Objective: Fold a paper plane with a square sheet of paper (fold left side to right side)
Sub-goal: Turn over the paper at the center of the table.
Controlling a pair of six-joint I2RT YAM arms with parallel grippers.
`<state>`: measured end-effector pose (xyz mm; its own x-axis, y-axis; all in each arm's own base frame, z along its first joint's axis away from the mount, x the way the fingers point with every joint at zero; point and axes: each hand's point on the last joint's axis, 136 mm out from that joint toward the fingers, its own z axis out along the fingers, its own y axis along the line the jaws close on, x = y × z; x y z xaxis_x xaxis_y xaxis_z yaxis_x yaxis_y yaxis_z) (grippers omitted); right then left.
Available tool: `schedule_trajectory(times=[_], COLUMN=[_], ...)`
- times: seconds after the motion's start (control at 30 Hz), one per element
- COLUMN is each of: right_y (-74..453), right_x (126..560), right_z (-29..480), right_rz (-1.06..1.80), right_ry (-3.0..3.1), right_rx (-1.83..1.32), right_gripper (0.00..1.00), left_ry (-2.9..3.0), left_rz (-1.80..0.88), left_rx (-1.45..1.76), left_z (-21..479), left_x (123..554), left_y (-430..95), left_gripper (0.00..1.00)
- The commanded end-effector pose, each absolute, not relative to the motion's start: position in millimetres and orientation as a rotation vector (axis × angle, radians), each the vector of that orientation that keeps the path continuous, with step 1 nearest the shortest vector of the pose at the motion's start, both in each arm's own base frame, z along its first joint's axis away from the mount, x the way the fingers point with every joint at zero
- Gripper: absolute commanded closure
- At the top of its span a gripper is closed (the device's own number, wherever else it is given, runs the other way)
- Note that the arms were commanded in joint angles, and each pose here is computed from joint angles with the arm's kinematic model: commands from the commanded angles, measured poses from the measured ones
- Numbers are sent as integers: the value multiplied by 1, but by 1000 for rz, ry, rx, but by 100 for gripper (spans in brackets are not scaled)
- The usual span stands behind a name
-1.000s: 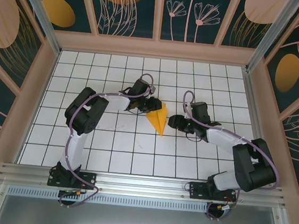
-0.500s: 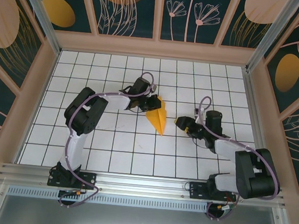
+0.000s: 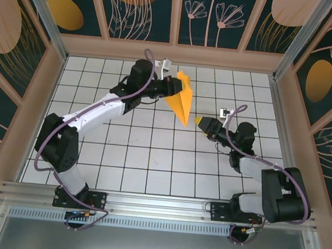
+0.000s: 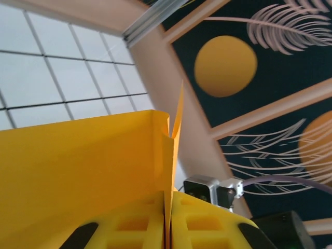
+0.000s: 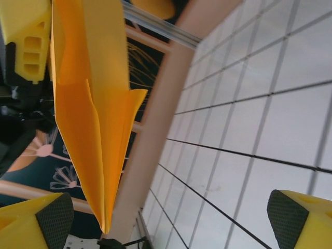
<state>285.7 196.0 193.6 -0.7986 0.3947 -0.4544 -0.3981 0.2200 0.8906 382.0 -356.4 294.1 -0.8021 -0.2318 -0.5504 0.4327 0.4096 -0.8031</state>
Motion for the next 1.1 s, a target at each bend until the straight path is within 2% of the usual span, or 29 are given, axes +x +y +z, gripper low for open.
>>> schedule_trajectory(times=[0.0,0.33,0.43,0.6,0.7,0.9,1.07], right_y=[213,251,256,258,258,255,252], right_x=[269,264,266,269,273,277,281], right_z=[251,286,289,285,276,263,246], right_rz=[1717,1769,1783,1767,1750,1701,1611], right_ry=[1682,1614,1611,1635,1667,1724,1809], right_rx=[-213,-336,-338,-330,-306,-271,-250], right_gripper=[1,3,13,37,53,71,81], left_ry=[1991,1970,1954,1974,1987,2011,2034], left_rz=[-1509,-1584,-1638,-1626,-1621,-1542,-1424], left_rx=[222,260,276,271,266,260,235], left_z=[327,338,341,334,328,321,315], left_x=[370,351,345,347,349,355,361], left_y=[-359,-357,-360,-360,-361,-357,-346], left_gripper=[87,85,85,84,80,73,63])
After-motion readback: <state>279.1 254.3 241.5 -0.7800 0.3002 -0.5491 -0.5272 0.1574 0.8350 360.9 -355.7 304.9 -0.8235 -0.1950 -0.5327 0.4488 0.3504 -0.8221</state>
